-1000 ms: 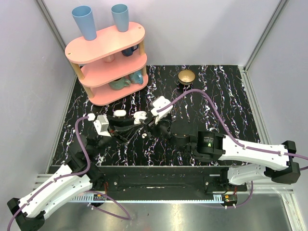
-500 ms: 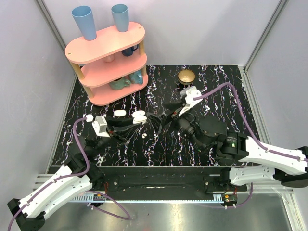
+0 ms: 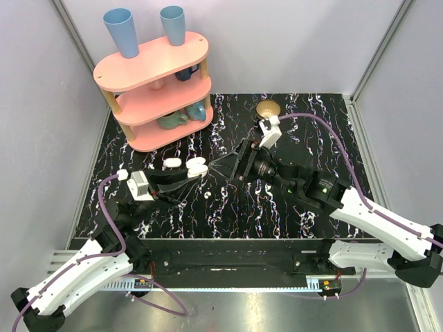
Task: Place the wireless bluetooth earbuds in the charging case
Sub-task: Adjust the charging case.
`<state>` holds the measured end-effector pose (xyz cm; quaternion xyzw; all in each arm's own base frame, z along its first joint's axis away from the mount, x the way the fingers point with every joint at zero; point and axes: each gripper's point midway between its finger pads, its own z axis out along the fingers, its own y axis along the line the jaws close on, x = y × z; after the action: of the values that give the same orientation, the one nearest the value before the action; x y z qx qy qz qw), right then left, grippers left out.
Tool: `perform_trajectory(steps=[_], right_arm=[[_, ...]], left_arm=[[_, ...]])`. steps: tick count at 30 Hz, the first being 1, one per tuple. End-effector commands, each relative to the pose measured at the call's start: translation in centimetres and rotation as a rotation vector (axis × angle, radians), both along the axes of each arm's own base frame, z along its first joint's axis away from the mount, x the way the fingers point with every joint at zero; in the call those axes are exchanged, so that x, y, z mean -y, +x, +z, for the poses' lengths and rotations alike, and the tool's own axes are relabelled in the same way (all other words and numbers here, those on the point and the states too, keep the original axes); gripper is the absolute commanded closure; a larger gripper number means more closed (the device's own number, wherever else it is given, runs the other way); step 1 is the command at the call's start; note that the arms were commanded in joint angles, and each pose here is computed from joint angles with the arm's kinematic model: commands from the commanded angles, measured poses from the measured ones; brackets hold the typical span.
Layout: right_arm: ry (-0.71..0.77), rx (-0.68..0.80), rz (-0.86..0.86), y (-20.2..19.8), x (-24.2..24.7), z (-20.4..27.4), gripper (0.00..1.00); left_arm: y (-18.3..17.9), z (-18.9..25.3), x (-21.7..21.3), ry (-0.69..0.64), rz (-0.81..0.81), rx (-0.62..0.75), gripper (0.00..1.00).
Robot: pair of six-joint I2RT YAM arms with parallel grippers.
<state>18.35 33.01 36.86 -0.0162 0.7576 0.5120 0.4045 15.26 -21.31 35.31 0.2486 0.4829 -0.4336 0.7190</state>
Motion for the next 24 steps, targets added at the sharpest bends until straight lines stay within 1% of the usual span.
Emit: perform_trajectory(steps=[1, 2, 5, 6, 13, 15, 18, 24], right_arm=[[0.204, -0.089, 0.156, -2.5, -2.3, 2.7, 0.16], [0.236, -0.082, 0.171, -2.6, -2.5, 3.1, 0.16], [0.247, -0.123, 0.185, -2.8, -3.0, 2.4, 0.16], [0.271, -0.111, 0.188, -2.7, -3.1, 2.9, 0.16], [0.339, -0.138, 0.220, -2.6, -4.0, 3.0, 0.22], [0.343, -0.141, 0.223, -2.5, -4.2, 2.9, 0.23], [0.346, -0.151, 0.227, -2.4, -4.4, 2.8, 0.29], [0.348, -0.170, 0.230, -2.3, -4.7, 2.4, 0.32]], left_arm=[[-0.2, 1.9, -0.5, -0.043, 0.017, 0.071, 1.00], [-0.2, 2.0, -0.6, -0.045, 0.020, 0.077, 1.00], [0.0, 1.9, -0.5, -0.037, 0.023, 0.078, 1.00], [0.0, 1.9, -0.4, -0.036, 0.023, 0.077, 1.00], [0.1, 2.1, -0.3, -0.035, 0.021, 0.080, 1.00], [0.1, 2.1, -0.3, -0.035, 0.022, 0.078, 1.00], [0.1, 2.1, -0.4, -0.041, 0.023, 0.078, 1.00], [0.1, 2.2, -0.4, -0.044, 0.022, 0.077, 1.00]])
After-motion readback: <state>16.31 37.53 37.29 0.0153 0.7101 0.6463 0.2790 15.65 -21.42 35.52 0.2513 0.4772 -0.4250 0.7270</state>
